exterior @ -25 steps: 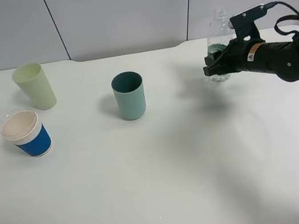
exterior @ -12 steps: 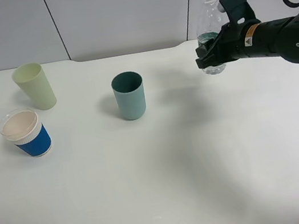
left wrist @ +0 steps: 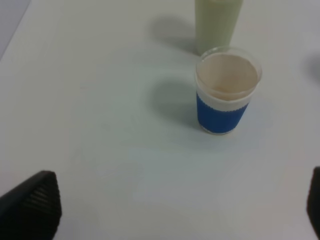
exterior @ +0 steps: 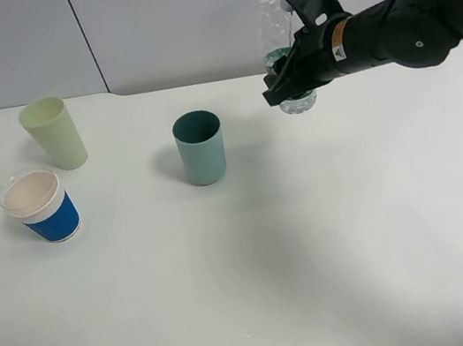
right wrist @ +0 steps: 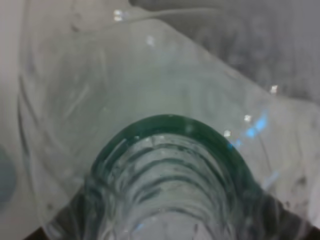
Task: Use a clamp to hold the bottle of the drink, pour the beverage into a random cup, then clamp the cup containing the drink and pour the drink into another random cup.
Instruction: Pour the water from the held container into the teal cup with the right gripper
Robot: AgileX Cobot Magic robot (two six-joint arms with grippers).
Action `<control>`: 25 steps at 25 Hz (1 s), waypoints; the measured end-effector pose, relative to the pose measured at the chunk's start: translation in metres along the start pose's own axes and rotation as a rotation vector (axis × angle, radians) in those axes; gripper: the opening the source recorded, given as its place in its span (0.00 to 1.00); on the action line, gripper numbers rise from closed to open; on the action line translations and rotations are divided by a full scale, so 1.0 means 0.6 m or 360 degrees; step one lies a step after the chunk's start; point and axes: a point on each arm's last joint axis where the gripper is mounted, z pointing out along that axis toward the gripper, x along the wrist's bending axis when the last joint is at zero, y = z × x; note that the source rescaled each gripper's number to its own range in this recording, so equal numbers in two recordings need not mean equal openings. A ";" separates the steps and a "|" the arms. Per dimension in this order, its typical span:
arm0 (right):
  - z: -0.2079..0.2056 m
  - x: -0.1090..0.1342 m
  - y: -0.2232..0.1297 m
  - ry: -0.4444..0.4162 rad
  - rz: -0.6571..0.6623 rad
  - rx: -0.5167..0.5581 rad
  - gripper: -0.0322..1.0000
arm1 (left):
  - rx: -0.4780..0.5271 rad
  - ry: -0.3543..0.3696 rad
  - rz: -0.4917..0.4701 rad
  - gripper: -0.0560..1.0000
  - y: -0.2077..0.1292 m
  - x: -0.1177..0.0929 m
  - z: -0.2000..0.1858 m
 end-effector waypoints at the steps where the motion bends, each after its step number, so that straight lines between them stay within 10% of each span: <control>1: 0.001 0.007 0.011 0.0014 -0.0029 -0.0010 0.04 | 0.0000 0.0000 0.0000 1.00 0.000 0.000 0.000; 25: 0.049 0.083 0.065 -0.0047 -0.0742 0.0171 0.04 | 0.0000 0.0000 0.0000 1.00 0.000 0.000 0.000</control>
